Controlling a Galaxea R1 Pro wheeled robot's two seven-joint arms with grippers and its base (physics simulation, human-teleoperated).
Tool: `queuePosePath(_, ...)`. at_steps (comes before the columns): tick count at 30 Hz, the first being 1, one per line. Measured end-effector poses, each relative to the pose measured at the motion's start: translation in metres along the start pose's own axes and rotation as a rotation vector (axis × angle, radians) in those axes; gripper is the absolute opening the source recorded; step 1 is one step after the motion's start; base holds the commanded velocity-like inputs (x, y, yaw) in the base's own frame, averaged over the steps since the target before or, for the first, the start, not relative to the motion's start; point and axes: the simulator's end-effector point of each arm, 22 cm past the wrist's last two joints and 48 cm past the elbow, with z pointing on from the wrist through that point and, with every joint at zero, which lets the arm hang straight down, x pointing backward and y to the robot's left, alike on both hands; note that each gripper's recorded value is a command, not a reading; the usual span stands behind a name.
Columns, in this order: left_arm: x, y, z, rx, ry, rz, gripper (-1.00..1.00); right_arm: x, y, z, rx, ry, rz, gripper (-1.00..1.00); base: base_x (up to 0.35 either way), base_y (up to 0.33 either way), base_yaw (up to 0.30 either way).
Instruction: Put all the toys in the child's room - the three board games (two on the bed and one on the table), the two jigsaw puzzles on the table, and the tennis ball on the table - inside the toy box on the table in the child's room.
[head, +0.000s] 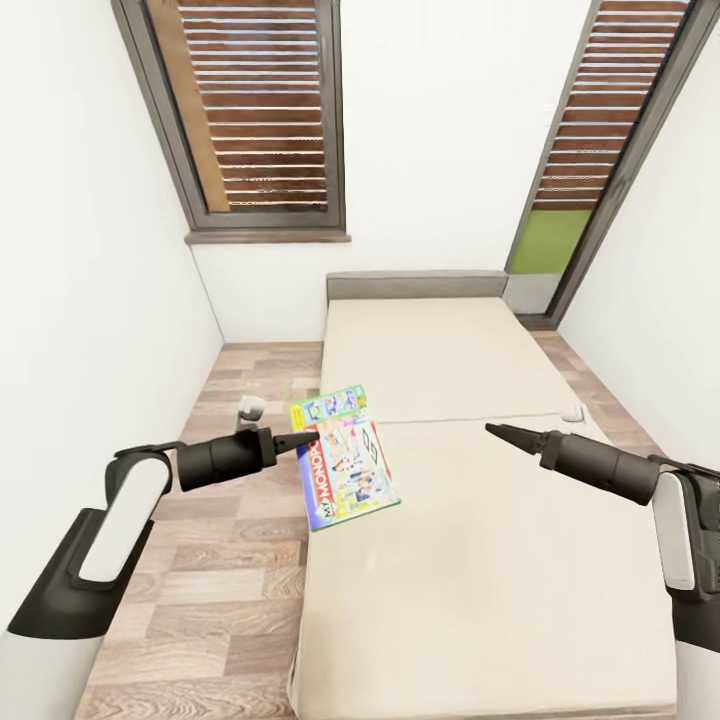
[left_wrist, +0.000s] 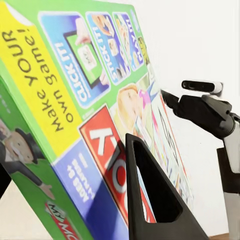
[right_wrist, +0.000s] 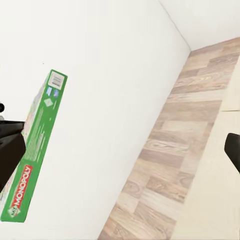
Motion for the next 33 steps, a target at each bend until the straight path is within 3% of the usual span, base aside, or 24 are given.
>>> queuePosePath(19,0.008,0.006,-0.002,-0.065,0.026,0.044,-1.0,0.019,0.043,0.025,-0.101,0.083,-0.037,1.0,0.0,0.0,0.0)
queuePosePath(27,0.007,-0.001,-0.004,-0.053,0.026,0.064,-1.0,0.018,0.052,0.026,-0.114,0.087,-0.049,1.0,0.0,0.0,0.0)
queuePosePath(33,0.004,-0.01,-0.005,-0.032,0.016,0.081,-1.0,0.028,0.066,0.035,-0.14,0.125,-0.067,1.0,0.0,0.0,0.0)
